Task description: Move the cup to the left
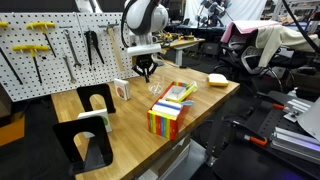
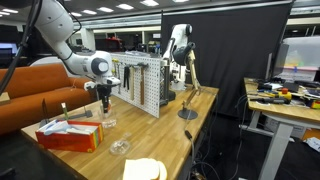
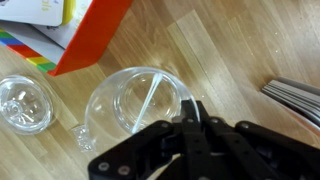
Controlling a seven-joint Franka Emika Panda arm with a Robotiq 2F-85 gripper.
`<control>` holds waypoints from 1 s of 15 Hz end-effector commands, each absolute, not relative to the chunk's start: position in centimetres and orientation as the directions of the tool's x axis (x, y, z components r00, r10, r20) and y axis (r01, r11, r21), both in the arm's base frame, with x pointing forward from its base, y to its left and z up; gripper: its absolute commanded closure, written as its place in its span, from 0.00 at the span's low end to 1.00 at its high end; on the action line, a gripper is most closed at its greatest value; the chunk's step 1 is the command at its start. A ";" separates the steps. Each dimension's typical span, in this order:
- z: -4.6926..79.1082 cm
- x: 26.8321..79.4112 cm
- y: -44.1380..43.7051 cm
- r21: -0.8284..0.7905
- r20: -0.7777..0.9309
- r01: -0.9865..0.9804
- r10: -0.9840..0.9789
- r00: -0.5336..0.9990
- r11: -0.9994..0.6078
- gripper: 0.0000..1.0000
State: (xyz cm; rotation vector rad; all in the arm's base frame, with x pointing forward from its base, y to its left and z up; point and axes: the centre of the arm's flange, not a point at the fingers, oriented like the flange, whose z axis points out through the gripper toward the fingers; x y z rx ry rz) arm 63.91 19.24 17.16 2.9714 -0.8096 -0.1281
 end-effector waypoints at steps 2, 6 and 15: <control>17.1 64.1 19.2 0.074 -0.123 -0.450 -0.456 0.881 -0.890 0.64; 19.1 63.1 18.8 0.061 -0.125 -0.421 -0.425 0.897 -0.905 0.36; 21.1 62.7 18.8 0.065 -0.093 -0.411 -0.415 0.905 -0.909 0.22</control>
